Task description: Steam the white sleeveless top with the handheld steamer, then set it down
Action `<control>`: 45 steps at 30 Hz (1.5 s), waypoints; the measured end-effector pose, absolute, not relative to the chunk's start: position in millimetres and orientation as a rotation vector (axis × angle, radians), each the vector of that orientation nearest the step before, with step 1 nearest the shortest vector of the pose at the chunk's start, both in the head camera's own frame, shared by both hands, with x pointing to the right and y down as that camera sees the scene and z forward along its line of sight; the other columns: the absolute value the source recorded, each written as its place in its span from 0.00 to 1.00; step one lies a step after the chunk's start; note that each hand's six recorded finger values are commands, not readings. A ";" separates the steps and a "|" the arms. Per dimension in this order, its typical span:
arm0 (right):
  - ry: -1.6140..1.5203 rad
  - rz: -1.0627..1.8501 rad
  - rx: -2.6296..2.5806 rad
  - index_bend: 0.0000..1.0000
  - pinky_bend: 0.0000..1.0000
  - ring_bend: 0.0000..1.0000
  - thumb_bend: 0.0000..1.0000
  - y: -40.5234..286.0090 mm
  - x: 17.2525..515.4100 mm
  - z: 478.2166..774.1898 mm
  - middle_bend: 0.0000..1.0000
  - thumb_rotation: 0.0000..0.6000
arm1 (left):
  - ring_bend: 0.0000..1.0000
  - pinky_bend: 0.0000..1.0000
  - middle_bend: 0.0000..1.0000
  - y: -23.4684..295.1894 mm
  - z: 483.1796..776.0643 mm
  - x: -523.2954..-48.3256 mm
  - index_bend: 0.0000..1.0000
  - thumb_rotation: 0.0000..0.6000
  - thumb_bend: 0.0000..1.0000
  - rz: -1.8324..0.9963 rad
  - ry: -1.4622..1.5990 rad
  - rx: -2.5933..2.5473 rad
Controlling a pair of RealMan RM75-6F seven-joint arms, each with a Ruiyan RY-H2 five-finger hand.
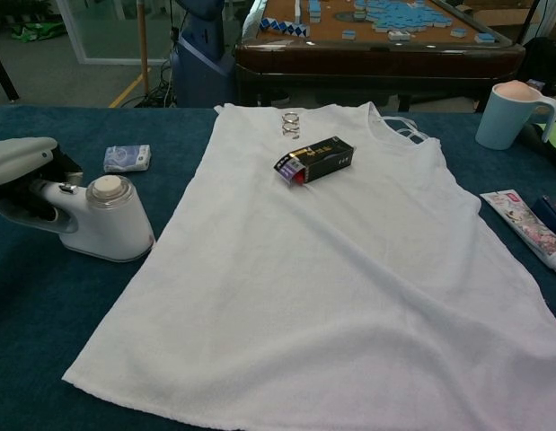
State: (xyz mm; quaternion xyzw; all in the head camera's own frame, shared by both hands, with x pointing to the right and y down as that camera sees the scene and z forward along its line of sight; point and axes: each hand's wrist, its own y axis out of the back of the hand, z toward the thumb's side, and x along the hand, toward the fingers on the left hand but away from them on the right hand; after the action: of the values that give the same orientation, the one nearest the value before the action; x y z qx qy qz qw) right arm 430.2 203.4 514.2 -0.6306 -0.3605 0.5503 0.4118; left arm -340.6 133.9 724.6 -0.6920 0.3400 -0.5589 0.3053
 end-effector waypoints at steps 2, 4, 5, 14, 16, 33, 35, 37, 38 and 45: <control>-0.895 1.386 -1.597 0.01 0.00 0.00 0.04 203.8 428.2 516.1 0.10 1.00 | 0.65 0.61 0.76 130.3 722.0 -342.6 0.81 1.00 0.31 -1.487 0.917 -1.855; -0.881 1.383 -1.609 0.01 0.00 0.00 0.04 203.8 425.2 518.2 0.10 1.00 | 0.66 0.61 0.76 126.0 717.8 -344.2 0.81 1.00 0.31 -1.490 0.935 -1.876; -0.876 1.383 -1.612 0.01 0.00 0.00 0.04 203.8 424.3 519.0 0.10 1.00 | 0.66 0.61 0.76 124.2 715.7 -344.6 0.81 1.00 0.31 -1.489 0.942 -1.885; -0.782 1.379 -1.682 0.01 0.00 0.00 0.04 207.0 409.8 533.8 0.10 1.00 | 0.66 0.61 0.76 113.2 695.9 -332.3 0.80 1.00 0.31 -1.454 1.033 -2.019; -0.748 1.378 -1.707 0.01 0.00 0.00 0.05 209.2 405.7 538.7 0.10 1.00 | 0.66 0.61 0.76 113.1 692.2 -324.0 0.80 1.00 0.31 -1.438 1.045 -2.051; -0.366 1.306 -2.019 0.00 0.00 0.00 0.72 233.6 348.4 600.5 0.10 1.00 | 0.65 0.61 0.76 117.9 683.0 -220.2 0.80 1.00 0.31 -1.294 0.951 -2.121; -0.349 1.298 -2.049 0.00 0.00 0.00 0.72 235.6 342.9 607.7 0.10 1.00 | 0.65 0.61 0.76 118.4 685.7 -207.1 0.80 1.00 0.31 -1.288 0.945 -2.129; -0.339 1.289 -2.081 0.00 0.00 0.00 0.72 237.1 337.6 614.5 0.10 1.00 | 0.65 0.61 0.76 118.3 689.6 -196.0 0.80 1.00 0.31 -1.288 0.940 -2.134; -0.335 1.286 -2.094 0.00 0.00 0.00 0.72 237.6 335.6 617.2 0.10 1.00 | 0.65 0.61 0.76 117.8 691.4 -192.0 0.80 1.00 0.31 -1.290 0.937 -2.133; -0.297 1.273 -2.168 0.00 0.00 0.00 0.71 241.2 324.4 638.3 0.10 1.00 | 0.65 0.61 0.76 111.8 703.0 -171.8 0.80 1.00 0.31 -1.308 0.944 -2.119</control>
State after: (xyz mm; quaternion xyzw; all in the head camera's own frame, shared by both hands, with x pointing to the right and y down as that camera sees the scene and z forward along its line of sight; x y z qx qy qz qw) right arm 324.4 241.2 638.3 -0.8168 -0.1121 0.4796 0.3004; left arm -171.8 111.8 703.0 -0.7729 0.3443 -0.4772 0.2372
